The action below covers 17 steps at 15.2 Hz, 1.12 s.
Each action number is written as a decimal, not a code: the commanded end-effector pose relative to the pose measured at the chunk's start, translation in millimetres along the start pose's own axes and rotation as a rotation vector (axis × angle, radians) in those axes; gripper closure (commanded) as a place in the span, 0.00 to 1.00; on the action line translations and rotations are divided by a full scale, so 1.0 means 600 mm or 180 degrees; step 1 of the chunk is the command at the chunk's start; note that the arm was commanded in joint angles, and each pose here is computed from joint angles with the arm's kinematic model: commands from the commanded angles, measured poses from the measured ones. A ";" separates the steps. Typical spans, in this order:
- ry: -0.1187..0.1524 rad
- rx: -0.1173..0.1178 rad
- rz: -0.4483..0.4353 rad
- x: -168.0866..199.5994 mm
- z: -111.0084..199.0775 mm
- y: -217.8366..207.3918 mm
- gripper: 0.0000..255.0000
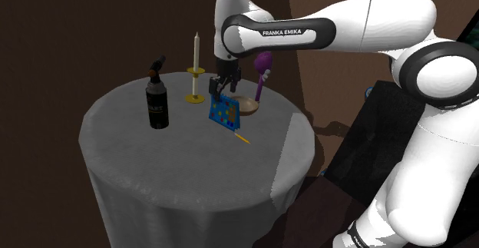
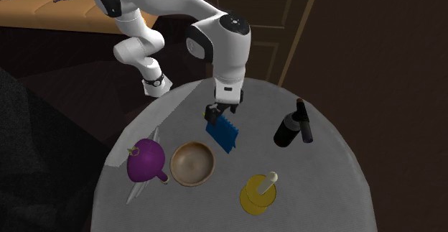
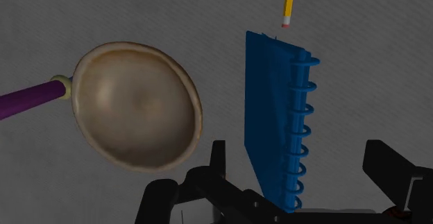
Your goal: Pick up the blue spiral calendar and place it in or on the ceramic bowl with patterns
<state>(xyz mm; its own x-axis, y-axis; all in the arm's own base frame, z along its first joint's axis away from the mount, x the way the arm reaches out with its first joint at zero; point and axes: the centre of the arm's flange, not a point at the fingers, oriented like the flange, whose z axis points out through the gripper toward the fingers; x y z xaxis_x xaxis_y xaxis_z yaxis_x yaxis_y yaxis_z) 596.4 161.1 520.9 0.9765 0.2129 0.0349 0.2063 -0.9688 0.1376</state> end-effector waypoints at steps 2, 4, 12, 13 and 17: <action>0.0001 -0.0001 -0.0002 0.000 0.027 -0.002 0.00; 0.0001 -0.0001 -0.0002 0.000 0.040 -0.002 0.00; 0.0001 -0.0001 -0.0002 0.000 0.040 -0.002 1.00; 0.0001 -0.0001 -0.0002 0.000 0.040 -0.002 1.00; 0.0001 -0.0001 -0.0002 0.000 0.040 -0.002 1.00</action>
<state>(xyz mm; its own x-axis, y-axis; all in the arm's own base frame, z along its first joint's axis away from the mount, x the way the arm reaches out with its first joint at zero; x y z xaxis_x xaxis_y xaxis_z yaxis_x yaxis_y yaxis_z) 597.7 157.8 498.1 0.9766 0.2117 0.0367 0.2048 -0.9689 0.1392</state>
